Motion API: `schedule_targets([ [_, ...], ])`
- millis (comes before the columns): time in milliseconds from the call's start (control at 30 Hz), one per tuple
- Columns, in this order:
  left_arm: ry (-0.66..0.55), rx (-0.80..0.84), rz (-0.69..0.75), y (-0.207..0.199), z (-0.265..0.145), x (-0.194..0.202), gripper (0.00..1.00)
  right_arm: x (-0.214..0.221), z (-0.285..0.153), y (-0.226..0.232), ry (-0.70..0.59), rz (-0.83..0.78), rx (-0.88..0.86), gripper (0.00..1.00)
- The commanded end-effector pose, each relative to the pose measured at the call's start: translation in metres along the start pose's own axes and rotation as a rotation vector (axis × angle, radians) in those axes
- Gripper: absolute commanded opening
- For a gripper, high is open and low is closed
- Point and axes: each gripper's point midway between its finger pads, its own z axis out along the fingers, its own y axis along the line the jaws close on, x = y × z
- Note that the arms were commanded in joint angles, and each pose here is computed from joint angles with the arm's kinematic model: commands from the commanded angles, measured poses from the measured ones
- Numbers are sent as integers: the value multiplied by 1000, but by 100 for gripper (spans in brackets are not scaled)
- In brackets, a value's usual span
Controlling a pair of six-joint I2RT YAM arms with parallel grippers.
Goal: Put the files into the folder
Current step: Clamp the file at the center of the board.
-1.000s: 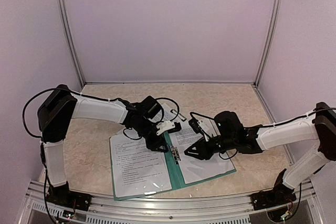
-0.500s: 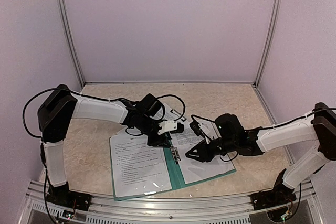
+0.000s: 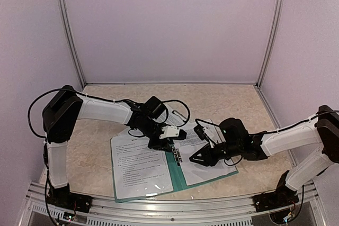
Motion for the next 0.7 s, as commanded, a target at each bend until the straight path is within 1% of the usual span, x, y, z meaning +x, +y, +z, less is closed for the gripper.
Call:
schedule_targets([
  [0, -6, 38, 45, -1, 7, -4, 36, -7, -5, 2, -34, 3, -12, 30],
  [267, 8, 62, 55, -5, 11, 2, 31, -6, -5, 1, -31, 8, -8, 30],
  [367, 11, 70, 50, -9, 11, 6, 27, -6, -5, 1, -30, 9, -8, 30],
  [533, 17, 86, 50, -17, 12, 10, 26, -6, -5, 1, -28, 10, -8, 30],
  [667, 28, 93, 57, -21, 13, 13, 22, -5, -4, 1, -27, 14, -8, 30],
])
